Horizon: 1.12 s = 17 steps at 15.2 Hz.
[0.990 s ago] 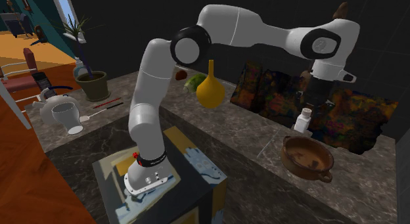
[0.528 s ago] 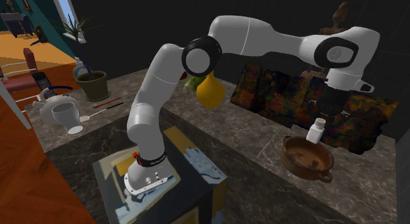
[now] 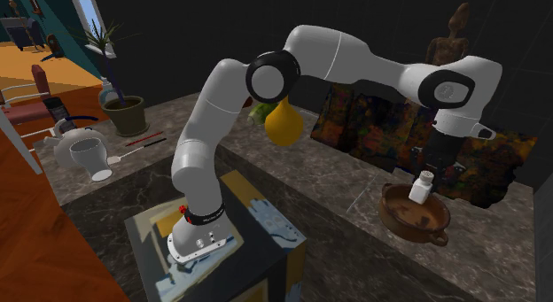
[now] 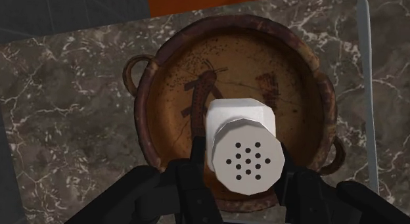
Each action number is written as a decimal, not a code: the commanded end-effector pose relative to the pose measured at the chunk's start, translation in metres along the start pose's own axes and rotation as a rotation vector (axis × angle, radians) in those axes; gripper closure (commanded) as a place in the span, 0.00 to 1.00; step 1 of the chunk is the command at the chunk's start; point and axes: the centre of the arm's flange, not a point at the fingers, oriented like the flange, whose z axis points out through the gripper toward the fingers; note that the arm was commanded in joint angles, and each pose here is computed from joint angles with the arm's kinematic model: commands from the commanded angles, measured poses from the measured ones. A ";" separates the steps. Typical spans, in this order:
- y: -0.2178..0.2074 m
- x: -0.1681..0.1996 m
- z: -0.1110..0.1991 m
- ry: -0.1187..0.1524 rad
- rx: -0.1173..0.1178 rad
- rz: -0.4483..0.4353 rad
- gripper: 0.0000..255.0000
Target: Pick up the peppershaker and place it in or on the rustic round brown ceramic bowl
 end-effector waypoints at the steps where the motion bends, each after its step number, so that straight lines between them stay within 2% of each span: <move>1: 0.000 0.002 0.011 0.000 0.000 0.000 1.00; 3: 0.000 0.004 0.019 0.000 0.000 0.000 1.00; 10: 0.000 0.004 0.019 0.000 0.000 0.000 1.00; 11: 0.000 0.004 0.019 0.000 0.000 0.000 0.00; 16: 0.000 0.004 0.019 0.000 0.000 0.000 0.00; 17: 0.000 0.004 0.006 0.000 0.000 0.000 0.00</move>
